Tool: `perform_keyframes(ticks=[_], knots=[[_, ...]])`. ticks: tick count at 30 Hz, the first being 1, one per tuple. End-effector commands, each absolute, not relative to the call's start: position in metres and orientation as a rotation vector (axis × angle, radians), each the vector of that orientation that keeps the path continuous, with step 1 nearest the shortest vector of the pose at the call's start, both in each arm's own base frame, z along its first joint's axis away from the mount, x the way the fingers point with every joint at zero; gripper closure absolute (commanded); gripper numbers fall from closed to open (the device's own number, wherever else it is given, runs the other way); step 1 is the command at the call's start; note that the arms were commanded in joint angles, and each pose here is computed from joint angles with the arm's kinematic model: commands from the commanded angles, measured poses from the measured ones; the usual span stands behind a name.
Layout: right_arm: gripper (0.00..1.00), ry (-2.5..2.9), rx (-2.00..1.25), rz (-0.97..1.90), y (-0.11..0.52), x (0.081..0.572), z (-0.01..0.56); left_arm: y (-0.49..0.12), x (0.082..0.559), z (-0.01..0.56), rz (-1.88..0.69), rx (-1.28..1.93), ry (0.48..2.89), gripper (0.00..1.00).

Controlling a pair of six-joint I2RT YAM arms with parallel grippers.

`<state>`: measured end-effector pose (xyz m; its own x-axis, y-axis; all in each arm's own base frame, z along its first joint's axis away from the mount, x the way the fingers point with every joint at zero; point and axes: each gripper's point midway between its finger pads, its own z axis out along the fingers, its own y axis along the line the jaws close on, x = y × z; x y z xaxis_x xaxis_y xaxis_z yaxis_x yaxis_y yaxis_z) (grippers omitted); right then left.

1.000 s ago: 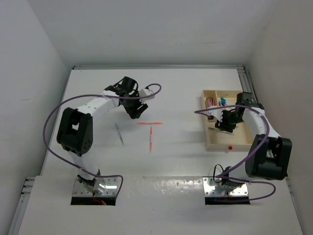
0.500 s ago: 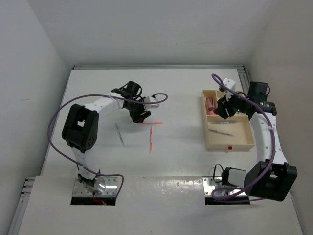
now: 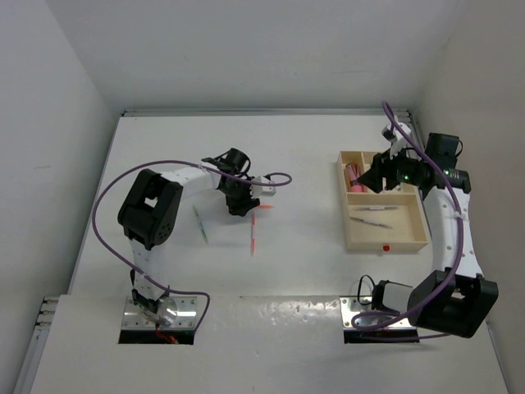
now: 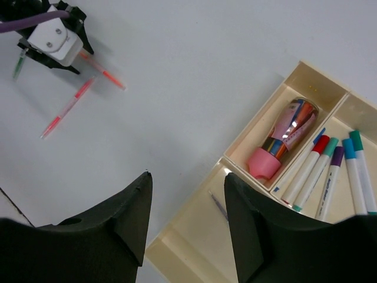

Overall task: Sort the stationery into containers
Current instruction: Grab a piece of stationery with the left arm, then pass the stationery from the left arm to the right

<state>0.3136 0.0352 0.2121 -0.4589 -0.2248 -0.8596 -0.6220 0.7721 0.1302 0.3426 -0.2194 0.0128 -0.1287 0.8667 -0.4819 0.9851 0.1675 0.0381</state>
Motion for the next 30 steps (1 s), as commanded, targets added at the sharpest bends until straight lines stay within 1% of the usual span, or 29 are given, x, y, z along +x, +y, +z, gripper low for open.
perform_keyframes(ticks=[1, 7, 9, 10, 11, 12, 13, 15, 16, 18, 19, 20, 21, 22, 23, 24, 25, 26, 27, 28, 30], knots=[[0.48, 1.957, -0.631, 0.552, 0.04, 0.318, 0.242, -0.217, 0.346, 0.002, -0.337, 1.796, 2.042, 0.46], [0.48, 1.945, -0.633, 0.556, 0.042, 0.315, 0.245, -0.208, 0.349, -0.012, -0.26, 1.82, 2.069, 0.5], [0.49, 1.951, -0.631, 0.559, 0.043, 0.313, 0.243, -0.207, 0.349, -0.013, -0.254, 1.83, 2.067, 0.55], [0.49, 1.952, -0.632, 0.561, 0.043, 0.313, 0.243, -0.206, 0.349, -0.014, -0.254, 1.837, 2.066, 0.58], [0.49, 1.948, -0.634, 0.562, 0.044, 0.312, 0.243, -0.206, 0.348, -0.015, -0.259, 1.844, 2.066, 0.64], [0.49, 1.945, -0.636, 0.564, 0.044, 0.311, 0.243, -0.206, 0.346, -0.016, -0.261, 1.848, 2.068, 0.67], [0.49, 1.941, -0.637, 0.561, 0.044, 0.311, 0.244, -0.207, 0.346, -0.016, -0.269, 1.85, 2.065, 0.73], [0.5, 1.936, -0.624, 0.578, 0.047, 0.311, 0.246, -0.207, 0.346, -0.012, -0.277, 1.827, 2.073, 0.8], [0.5, 1.918, -0.62, 0.575, 0.047, 0.313, 0.251, -0.207, 0.347, -0.009, -0.286, 1.809, 2.076, 0.9], [0.5, 1.904, -0.566, 0.624, 0.052, 0.316, 0.259, -0.21, 0.361, 0.009, -0.32, 1.68, 2.099, 0.99], [0.5, 1.867, -0.549, 0.631, 0.053, 0.323, 0.268, -0.216, 0.365, 0.025, -0.404, 1.577, 2.109, 1.0], [0.5, 1.87, -0.477, 0.688, 0.058, 0.325, 0.274, -0.212, 0.384, 0.046, -0.431, 1.477, 2.099, 1.0], [0.49, 1.819, -0.458, 0.7, 0.06, 0.333, 0.287, -0.214, 0.393, 0.062, -0.463, 1.416, 2.085, 1.0], [0.49, 1.812, -0.422, 0.73, 0.063, 0.339, 0.291, -0.212, 0.4, 0.089, -0.561, 1.284, 2.079, 1.0], [0.48, 1.815, -0.329, 0.807, 0.068, 0.341, 0.299, -0.215, 0.409, 0.111, -0.603, 1.214, 2.032, 1.0], [0.48, 1.748, -0.334, 0.816, 0.073, 0.349, 0.315, -0.217, 0.416, 0.135, -0.642, 1.144, 1.991, 1.0], [0.47, 1.733, -0.299, 0.854, 0.078, 0.352, 0.322, -0.221, 0.412, 0.17, -0.762, 1.03, 1.955, 1.0], [0.47, 1.737, -0.207, 0.941, 0.084, 0.355, 0.327, -0.227, 0.418, 0.2, -0.802, 0.984, 1.857, 1.0], [0.47, 1.669, -0.234, 0.958, 0.093, 0.359, 0.344, -0.231, 0.414, 0.213, -0.861, 0.943, 1.823, 1.0], [0.46, 1.676, -0.177, 1.046, 0.107, 0.361, 0.349, -0.239, 0.408, 0.254, -0.952, 0.878, 1.725, 1.0], [0.45, 1.616, -0.182, 1.103, 0.123, 0.364, 0.368, -0.249, 0.396, 0.288, -1.063, 0.813, 1.641, 1.0]])
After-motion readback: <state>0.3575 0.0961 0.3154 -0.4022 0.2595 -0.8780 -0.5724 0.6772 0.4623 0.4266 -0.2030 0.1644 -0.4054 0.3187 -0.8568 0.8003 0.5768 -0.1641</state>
